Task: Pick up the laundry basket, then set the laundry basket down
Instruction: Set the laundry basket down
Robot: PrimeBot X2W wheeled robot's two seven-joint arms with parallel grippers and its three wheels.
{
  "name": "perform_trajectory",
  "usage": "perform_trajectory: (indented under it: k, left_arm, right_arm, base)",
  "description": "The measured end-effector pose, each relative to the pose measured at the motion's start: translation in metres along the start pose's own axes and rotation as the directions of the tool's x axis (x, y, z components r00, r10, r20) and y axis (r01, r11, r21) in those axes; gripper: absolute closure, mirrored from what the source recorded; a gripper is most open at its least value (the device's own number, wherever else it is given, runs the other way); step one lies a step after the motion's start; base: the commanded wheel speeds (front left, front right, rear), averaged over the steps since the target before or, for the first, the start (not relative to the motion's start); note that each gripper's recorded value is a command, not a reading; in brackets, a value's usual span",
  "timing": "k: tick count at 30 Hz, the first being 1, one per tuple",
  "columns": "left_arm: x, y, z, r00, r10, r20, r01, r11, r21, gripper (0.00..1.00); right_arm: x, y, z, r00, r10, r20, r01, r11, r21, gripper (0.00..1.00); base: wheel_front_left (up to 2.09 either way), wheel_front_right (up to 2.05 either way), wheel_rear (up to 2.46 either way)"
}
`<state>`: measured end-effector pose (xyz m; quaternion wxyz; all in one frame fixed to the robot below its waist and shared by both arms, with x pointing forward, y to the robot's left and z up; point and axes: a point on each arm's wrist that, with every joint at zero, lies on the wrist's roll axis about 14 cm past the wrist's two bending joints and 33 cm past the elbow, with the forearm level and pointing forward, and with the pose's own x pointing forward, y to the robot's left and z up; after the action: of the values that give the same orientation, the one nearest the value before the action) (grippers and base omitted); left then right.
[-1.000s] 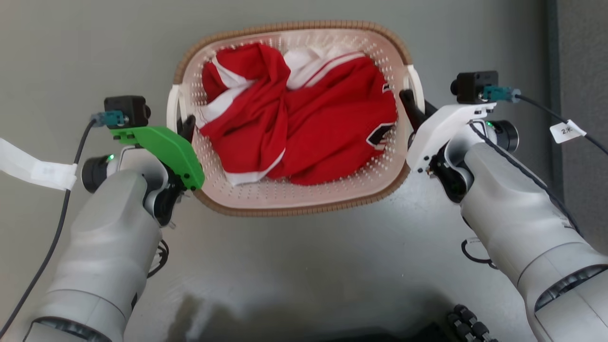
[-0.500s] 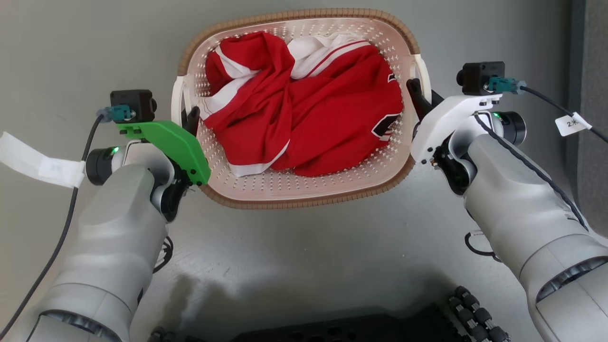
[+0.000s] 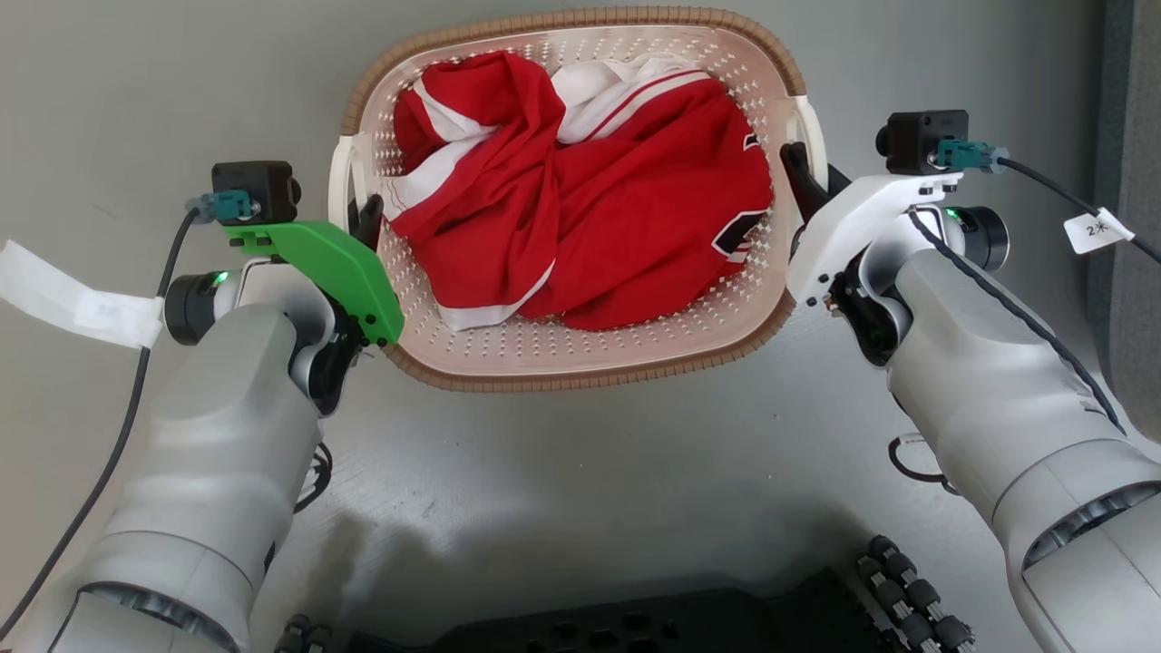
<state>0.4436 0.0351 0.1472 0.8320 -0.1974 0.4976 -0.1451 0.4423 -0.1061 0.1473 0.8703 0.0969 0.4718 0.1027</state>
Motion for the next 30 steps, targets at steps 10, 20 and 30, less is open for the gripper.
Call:
perform_trajectory:
  k: [10, 20, 30]
  left_arm:
    - [0.002, 0.01, 0.005, 1.0, 0.019, 0.009, -0.019, 1.0, -0.007, 0.0]
    - [0.002, 0.008, 0.014, 0.999, 0.014, 0.031, -0.014, 1.0, 0.008, 0.0]
    - [-0.015, -0.003, 0.039, 0.992, 0.001, 0.123, -0.008, 0.998, 0.056, 0.0]
  right_arm:
    - [0.002, -0.01, -0.001, 1.0, -0.015, -0.001, 0.015, 1.0, -0.013, 0.0]
    - [0.002, -0.009, 0.01, 1.0, -0.006, 0.027, 0.006, 1.0, -0.021, 0.0]
    - [-0.014, -0.002, 0.03, 0.996, 0.003, 0.088, -0.001, 1.0, -0.022, 0.0]
  base:
    - [0.0, 0.0, 0.0]
    - [0.0, 0.0, 0.0]
    - [0.0, 0.0, 0.0]
